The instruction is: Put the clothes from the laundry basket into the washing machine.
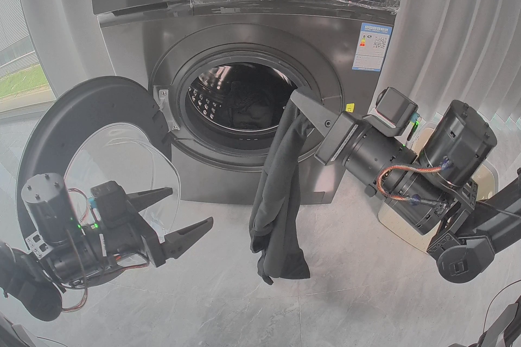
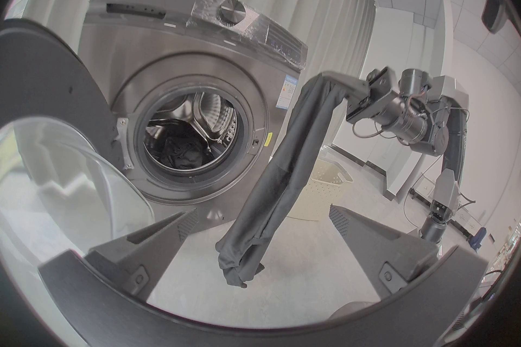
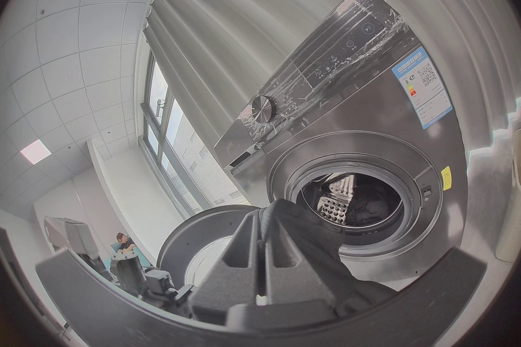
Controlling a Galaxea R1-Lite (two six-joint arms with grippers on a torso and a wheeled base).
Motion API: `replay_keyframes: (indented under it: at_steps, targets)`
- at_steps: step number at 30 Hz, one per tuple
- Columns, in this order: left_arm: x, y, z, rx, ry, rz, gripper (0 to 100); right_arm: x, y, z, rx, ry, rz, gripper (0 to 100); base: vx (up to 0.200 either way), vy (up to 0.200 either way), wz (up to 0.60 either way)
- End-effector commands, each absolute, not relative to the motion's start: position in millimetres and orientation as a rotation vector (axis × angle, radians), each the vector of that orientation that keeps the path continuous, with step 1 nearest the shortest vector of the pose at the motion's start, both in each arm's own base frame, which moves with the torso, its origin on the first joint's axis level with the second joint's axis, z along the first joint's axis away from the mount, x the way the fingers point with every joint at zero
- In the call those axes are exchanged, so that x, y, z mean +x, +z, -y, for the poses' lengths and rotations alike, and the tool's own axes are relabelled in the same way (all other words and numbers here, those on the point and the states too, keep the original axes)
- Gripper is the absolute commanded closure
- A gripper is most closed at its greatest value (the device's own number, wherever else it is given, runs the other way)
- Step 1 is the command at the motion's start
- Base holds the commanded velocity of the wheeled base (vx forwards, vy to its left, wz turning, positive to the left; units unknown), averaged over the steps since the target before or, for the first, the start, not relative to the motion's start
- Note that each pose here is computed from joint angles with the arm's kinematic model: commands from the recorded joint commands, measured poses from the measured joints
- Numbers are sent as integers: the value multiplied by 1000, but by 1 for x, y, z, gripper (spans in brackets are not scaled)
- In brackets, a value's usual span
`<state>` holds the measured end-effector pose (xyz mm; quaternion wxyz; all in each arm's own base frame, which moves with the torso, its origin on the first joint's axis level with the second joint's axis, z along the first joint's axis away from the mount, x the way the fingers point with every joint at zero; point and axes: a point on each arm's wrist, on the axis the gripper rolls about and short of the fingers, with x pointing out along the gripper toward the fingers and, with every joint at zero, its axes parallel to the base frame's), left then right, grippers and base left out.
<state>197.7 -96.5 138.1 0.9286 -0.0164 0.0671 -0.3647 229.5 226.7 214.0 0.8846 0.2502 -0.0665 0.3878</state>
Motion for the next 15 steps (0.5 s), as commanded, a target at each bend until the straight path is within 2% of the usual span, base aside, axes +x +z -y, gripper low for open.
replay_keyframes:
  at_steps: [1,5,8,15]
  targets:
    - [213,92,116,-37,-775,-279,0,228,217,-227,527,812,146,100,0,0,0]
    - [223,68,124,-39,-780,-326,0,227,216,-228,526,815,143,100,0,0,0]
    - [233,56,129,-41,-781,-313,0,226,216,-228,526,818,141,100,0,0,0]
    - [245,36,137,-51,-793,-334,0,225,215,-229,529,822,137,100,0,0,0]
